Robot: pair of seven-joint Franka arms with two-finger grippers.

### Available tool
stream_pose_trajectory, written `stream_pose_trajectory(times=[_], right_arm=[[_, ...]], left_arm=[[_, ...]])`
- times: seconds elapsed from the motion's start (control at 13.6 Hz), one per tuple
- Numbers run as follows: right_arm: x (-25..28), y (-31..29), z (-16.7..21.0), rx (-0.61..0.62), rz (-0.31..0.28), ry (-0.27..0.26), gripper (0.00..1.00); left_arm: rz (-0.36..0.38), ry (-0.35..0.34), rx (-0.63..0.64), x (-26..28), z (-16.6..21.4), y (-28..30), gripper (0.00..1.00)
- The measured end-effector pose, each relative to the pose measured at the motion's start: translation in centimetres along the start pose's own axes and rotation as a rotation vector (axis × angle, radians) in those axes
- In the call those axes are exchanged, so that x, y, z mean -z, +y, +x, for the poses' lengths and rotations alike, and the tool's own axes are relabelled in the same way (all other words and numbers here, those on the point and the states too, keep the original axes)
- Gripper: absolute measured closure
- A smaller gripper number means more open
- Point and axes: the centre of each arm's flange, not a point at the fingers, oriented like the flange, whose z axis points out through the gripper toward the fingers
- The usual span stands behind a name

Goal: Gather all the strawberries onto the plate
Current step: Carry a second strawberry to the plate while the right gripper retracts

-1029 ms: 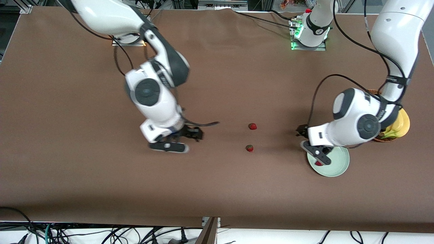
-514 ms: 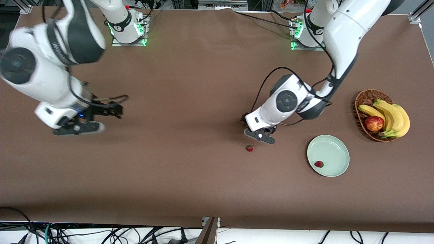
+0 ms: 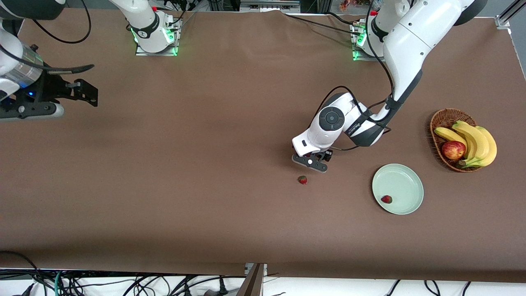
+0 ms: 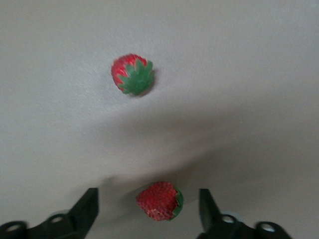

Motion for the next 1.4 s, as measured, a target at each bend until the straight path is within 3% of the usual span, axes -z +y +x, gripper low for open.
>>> stream_pose_trajectory(times=[0.29, 0.59, 0.81, 1.03, 1.4], right_arm=[[0.7, 6.3, -1.1, -0.096, 0.005, 0.009, 0.00], [0.4, 5.9, -1.2, -0.090, 0.007, -0.015, 0.00], [0.2, 5.6, -1.3, -0.093, 0.024, -0.027, 0.00], [0.2, 5.3, -1.3, -0.113, 0.044, -0.030, 0.00], [0.1, 5.1, -1.4, -0.122, 0.055, -0.044, 0.00]], left_arm=[[0.004, -0.008, -0.013, -0.9, -0.2, 0.2, 0.59], [0.038, -0.014, -0.017, 0.7, 0.7, -2.6, 0.59], [0.096, -0.044, -0.134, 4.7, 1.4, -10.4, 0.59], [0.106, -0.087, -0.285, 6.2, 0.5, -19.6, 0.59], [0.111, -0.089, -0.370, 5.5, -1.9, -31.1, 0.59]])
